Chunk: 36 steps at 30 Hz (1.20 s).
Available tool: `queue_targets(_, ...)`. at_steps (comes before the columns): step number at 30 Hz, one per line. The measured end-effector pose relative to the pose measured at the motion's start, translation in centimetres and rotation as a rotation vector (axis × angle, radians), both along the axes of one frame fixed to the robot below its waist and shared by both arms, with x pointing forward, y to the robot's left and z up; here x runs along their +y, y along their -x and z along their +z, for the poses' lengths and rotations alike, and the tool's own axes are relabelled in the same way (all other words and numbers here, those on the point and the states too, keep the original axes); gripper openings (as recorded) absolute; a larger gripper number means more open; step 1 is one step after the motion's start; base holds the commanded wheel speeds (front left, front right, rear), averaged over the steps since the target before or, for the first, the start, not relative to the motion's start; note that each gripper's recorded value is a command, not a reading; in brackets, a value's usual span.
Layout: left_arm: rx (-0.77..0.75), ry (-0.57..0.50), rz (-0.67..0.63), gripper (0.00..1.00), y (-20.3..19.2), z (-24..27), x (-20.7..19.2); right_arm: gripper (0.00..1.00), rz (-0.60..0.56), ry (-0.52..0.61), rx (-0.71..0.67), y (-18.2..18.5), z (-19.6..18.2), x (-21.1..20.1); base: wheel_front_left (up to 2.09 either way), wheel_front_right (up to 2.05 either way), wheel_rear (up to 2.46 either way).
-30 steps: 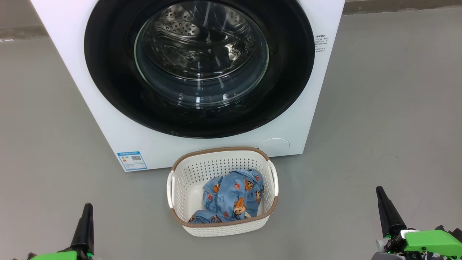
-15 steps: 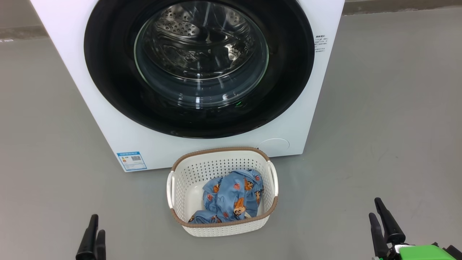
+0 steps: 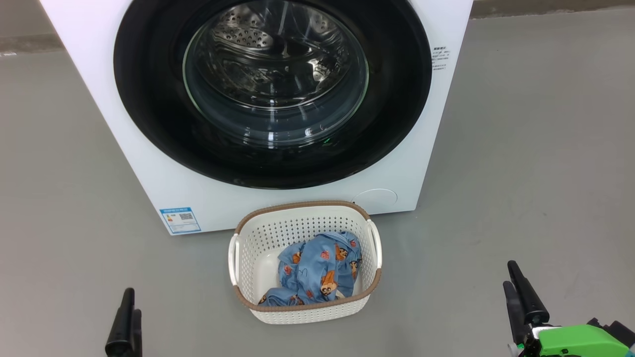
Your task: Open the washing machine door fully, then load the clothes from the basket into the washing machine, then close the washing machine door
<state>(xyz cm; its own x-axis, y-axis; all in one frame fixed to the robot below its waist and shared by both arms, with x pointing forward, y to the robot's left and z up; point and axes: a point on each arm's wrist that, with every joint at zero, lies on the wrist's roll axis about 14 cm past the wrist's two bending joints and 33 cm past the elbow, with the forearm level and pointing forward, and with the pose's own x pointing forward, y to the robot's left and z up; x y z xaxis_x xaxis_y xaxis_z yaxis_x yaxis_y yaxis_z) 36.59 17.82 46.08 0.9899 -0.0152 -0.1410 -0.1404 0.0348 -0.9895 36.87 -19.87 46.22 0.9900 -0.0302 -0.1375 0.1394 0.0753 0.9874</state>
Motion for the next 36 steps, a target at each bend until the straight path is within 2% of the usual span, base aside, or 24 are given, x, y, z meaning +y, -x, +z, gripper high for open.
queue_targets(9,-0.022,-0.053,-0.001,1.0,-0.4,0.7,0.0,1.0,0.028,0.093,-0.025,-0.9,1.0,0.3,0.0,0.0,0.0)
queue_targets(18,-0.037,-0.144,-0.017,1.0,-0.6,1.1,-0.1,1.0,0.063,0.231,-0.031,-1.1,1.3,0.7,0.0,0.0,0.0)
queue_targets(28,-0.061,-0.278,-0.051,1.0,-0.9,1.7,-0.6,1.0,0.095,0.385,-0.062,-1.8,2.2,1.3,0.0,0.0,0.0)
queue_targets(36,-0.079,-0.425,-0.086,1.0,-1.0,1.9,-0.8,1.0,0.114,0.502,-0.085,-2.2,2.8,1.6,0.0,0.0,0.0)
